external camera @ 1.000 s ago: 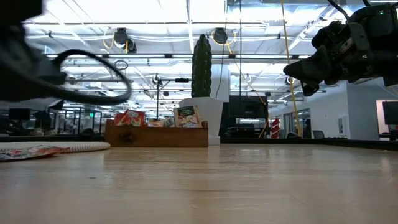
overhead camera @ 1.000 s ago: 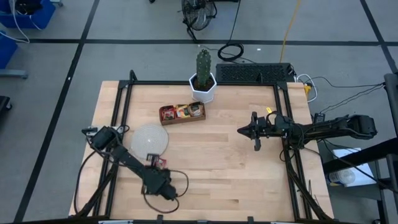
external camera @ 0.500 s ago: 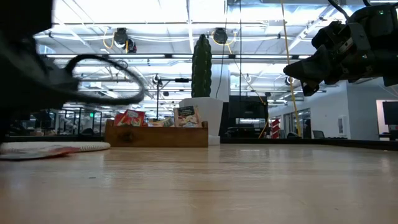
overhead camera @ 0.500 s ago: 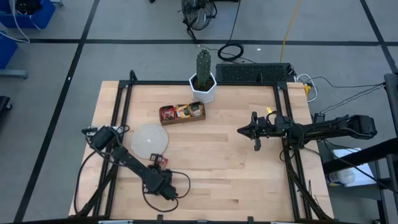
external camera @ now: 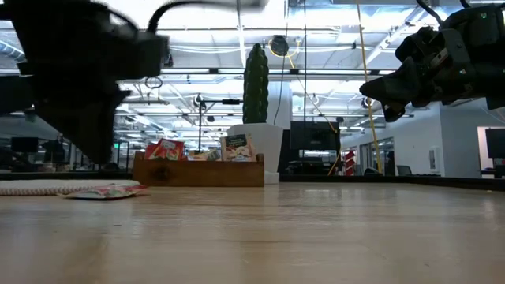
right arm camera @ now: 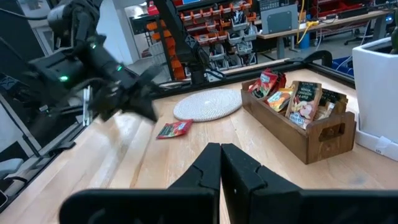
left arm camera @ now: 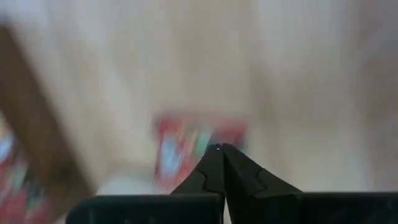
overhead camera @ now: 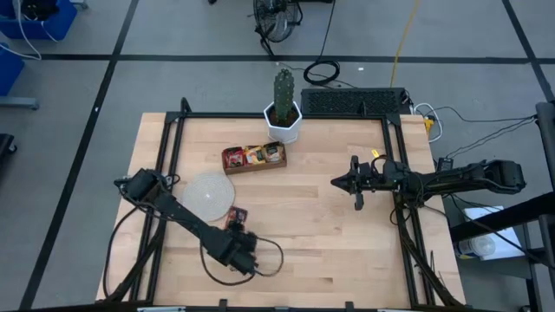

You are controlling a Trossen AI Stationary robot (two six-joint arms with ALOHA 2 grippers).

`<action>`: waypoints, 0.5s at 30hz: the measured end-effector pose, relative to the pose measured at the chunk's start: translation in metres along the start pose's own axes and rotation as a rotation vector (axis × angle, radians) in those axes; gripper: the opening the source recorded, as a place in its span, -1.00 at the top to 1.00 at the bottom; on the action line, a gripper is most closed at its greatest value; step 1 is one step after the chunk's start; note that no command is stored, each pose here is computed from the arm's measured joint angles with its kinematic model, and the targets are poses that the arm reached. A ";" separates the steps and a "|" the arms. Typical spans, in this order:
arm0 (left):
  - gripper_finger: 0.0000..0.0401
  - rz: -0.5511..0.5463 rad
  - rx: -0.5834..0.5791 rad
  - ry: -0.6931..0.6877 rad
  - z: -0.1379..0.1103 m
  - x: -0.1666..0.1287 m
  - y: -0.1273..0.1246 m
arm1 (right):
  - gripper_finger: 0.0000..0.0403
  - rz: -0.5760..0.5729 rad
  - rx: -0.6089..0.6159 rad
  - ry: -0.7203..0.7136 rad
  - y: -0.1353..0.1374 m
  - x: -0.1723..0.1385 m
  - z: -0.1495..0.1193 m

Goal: Pick & Place Tea
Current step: Put the red tea bag into the left section of the wooden organizer

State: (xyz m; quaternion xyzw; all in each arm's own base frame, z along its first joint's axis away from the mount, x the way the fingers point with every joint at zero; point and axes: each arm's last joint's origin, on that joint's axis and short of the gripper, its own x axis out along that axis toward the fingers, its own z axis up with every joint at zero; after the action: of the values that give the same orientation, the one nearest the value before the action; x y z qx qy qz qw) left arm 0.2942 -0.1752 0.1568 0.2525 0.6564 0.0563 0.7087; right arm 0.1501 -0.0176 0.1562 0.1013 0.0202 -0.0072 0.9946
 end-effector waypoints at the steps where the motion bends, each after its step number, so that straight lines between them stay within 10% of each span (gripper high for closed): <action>1: 0.99 0.014 -0.007 0.052 -0.006 -0.001 0.003 | 1.00 0.000 0.000 0.002 0.000 0.000 0.000; 15: 0.99 -0.106 -0.086 0.123 -0.024 0.037 0.005 | 1.00 0.000 0.000 -0.001 0.000 0.000 0.000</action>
State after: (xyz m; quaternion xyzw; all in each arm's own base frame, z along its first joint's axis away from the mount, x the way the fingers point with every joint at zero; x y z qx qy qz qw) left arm 0.2768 -0.1488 0.1252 0.1827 0.7082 0.0623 0.6792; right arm 0.1501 -0.0176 0.1563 0.1012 0.0198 -0.0071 0.9946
